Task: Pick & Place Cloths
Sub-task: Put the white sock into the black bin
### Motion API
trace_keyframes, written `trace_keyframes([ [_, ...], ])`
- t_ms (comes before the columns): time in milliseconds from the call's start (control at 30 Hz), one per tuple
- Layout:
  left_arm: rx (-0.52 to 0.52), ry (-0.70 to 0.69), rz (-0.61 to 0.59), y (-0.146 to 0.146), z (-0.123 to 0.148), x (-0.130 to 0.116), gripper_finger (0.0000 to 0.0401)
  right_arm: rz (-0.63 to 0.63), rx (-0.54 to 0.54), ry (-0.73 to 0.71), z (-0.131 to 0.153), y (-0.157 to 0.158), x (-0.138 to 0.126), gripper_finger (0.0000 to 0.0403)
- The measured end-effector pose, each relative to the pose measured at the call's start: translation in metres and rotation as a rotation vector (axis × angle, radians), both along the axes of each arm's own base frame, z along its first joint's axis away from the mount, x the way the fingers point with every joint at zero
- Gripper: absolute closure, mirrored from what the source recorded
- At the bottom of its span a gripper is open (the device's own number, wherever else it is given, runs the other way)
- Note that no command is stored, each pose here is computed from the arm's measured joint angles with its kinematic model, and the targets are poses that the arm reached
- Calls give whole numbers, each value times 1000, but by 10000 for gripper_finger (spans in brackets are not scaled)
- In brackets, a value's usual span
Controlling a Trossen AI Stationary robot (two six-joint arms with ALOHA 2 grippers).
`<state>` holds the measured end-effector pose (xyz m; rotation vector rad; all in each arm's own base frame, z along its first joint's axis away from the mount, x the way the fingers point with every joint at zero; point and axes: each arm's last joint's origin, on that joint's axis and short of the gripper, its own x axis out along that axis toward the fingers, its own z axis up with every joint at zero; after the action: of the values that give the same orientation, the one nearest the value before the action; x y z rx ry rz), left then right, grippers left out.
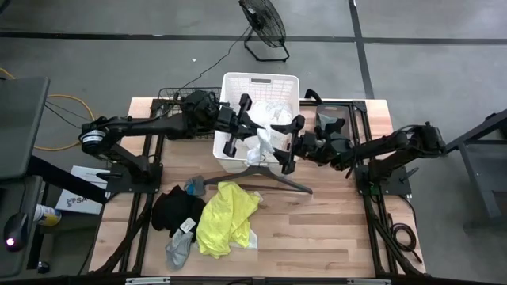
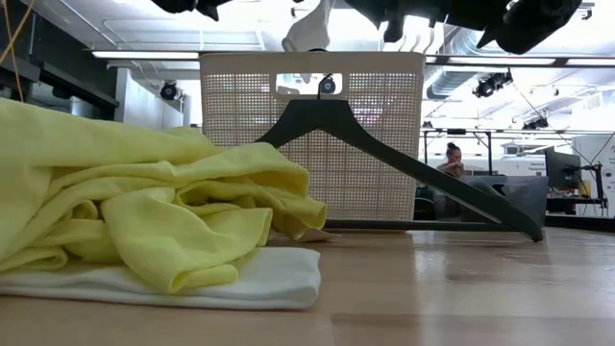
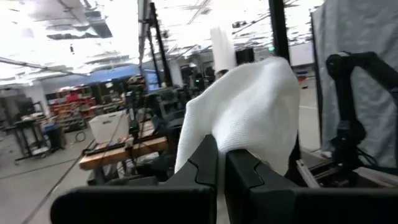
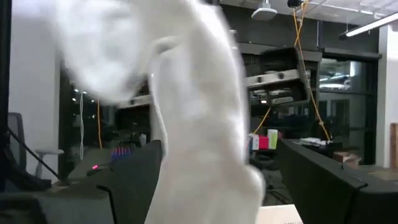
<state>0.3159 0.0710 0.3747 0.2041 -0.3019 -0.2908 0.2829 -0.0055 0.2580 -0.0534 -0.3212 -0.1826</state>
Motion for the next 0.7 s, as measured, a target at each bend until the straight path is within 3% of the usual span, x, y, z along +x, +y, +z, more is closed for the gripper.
trace_keyframes([
  [300, 18, 3, -11, -5, -2, 3, 401, 116, -5, -6, 0, 1, 0, 94],
  [700, 20, 6, -18, -5, -2, 3, 401, 133, -23, 22, 16, -11, 14, 94],
])
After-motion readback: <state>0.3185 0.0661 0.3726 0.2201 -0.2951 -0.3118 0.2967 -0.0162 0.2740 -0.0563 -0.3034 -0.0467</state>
